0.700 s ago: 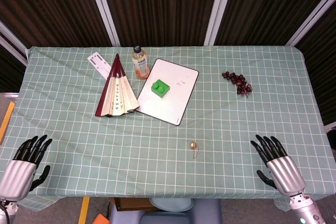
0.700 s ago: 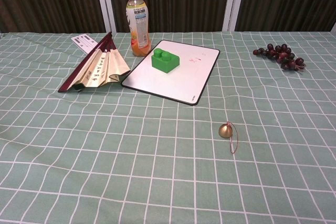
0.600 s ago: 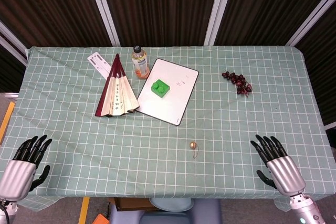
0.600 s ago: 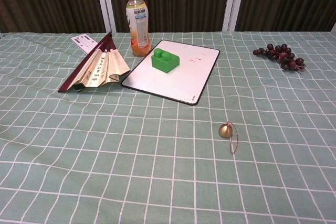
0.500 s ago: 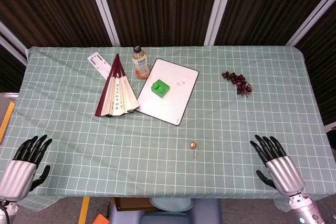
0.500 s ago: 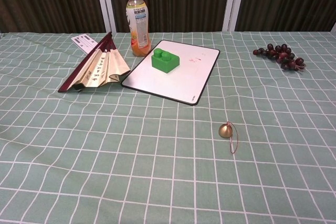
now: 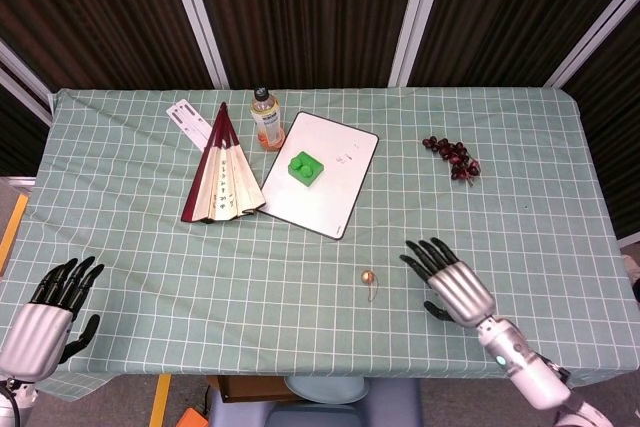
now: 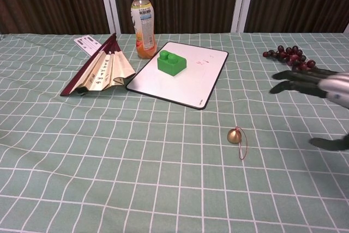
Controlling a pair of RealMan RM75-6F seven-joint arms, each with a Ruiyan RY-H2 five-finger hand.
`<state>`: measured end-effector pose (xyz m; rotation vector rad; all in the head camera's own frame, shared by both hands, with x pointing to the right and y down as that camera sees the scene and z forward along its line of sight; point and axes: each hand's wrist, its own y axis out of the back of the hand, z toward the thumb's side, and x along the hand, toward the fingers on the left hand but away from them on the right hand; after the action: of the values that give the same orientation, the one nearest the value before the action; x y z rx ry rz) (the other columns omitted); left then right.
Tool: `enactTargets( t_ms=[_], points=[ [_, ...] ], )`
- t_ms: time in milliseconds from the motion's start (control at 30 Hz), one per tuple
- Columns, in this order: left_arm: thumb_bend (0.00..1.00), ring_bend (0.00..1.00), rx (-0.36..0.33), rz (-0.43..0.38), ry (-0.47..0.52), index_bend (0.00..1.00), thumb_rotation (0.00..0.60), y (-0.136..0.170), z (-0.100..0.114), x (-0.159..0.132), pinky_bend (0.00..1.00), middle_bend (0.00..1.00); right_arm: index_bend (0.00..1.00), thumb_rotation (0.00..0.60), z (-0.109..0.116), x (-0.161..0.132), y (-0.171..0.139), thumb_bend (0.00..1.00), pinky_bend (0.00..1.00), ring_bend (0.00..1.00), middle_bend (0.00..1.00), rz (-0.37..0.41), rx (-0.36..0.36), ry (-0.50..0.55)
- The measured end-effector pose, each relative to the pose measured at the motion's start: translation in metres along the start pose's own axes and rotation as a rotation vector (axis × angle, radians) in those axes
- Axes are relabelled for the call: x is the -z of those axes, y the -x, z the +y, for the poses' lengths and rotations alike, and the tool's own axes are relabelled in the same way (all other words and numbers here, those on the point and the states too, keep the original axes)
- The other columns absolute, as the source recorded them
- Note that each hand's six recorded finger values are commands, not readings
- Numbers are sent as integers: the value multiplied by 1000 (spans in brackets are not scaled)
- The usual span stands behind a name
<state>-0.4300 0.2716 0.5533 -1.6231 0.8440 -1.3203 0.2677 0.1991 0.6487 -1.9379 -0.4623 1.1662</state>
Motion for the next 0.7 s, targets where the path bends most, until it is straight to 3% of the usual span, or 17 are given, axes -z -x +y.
enactTargets(
  t_ms=[167, 367, 700],
  points=[
    [446, 0, 3, 13, 3, 36, 600, 0, 0, 4, 128, 34, 509, 600, 0, -21, 49, 437, 0, 0, 48, 40, 21, 11],
    [446, 0, 3, 16, 4, 36, 600, -1, 1, 5, 128, 34, 541, 600, -9, -27, 76, 451, 0, 0, 65, 34, -12, -15],
    [446, 0, 3, 17, 5, 36, 600, -1, 1, 6, 127, 34, 589, 600, -18, -33, 87, 466, 0, 0, 87, 33, -32, -12]
  ],
)
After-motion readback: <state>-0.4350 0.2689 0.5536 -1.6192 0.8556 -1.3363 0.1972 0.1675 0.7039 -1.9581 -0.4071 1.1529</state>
